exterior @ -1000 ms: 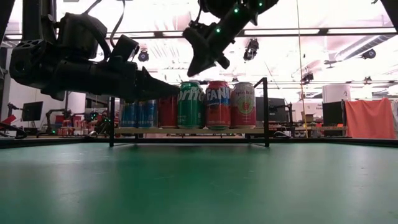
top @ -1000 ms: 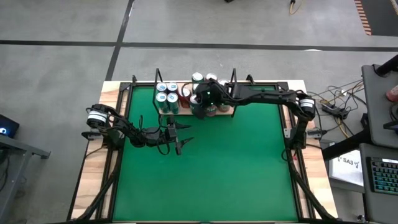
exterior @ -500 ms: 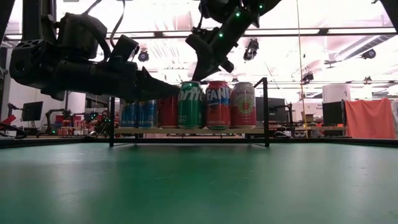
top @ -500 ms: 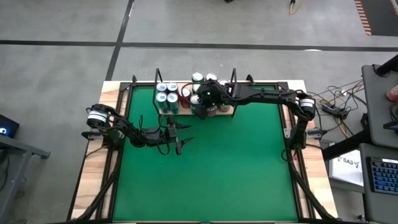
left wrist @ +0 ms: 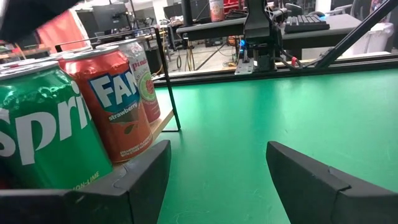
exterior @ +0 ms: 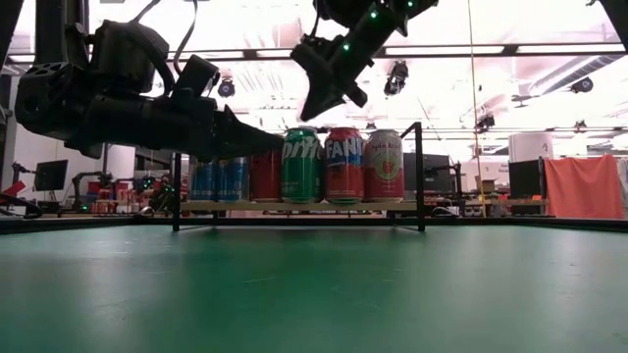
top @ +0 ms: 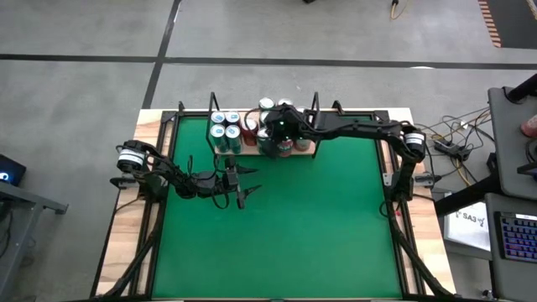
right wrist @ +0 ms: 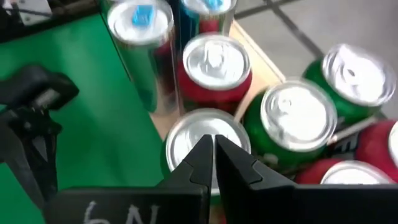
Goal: Pick and place cans onto a shelf
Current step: Adjust the soda cans on the shelf
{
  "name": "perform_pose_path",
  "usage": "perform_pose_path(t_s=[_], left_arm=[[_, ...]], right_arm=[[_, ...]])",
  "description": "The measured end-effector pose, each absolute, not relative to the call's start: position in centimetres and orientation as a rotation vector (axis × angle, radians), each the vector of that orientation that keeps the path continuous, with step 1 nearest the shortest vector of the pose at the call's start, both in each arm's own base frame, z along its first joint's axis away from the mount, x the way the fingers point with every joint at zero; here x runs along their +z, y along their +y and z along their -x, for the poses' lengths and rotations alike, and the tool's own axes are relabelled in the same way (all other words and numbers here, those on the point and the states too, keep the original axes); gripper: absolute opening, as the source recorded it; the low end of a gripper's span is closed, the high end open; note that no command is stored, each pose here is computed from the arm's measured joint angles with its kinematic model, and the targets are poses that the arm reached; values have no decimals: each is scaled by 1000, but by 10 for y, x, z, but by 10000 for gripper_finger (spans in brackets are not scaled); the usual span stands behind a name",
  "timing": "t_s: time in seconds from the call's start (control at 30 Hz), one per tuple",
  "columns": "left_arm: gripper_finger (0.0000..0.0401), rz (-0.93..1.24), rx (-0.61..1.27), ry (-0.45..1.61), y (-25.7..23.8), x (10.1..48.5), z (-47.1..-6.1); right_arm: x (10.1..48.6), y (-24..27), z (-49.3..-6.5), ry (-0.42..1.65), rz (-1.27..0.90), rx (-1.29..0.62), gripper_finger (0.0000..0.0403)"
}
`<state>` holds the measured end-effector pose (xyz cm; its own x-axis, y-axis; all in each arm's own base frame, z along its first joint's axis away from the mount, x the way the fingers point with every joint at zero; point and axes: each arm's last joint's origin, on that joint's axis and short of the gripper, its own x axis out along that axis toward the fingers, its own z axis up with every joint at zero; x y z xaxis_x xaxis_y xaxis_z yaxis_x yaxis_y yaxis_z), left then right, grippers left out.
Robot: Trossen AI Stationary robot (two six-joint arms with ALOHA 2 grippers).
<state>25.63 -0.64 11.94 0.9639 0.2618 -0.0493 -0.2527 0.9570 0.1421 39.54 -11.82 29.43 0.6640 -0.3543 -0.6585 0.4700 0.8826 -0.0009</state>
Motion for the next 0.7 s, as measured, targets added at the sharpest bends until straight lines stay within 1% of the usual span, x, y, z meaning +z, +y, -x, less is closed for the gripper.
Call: perform_pose_path(t_s=[0.2,0.4,0.7], left_arm=[[248,-135,265,68,-6,119,-256],[248,-136,266,69,-6,119,-256],[248,-137,266,76,-6,119,-256]], right_arm=[[297,-122,-401,653,-117,-452,9],[281,-125,-407,700,-103,-448,9],[280,-125,-404,722,-146,-468,9]])
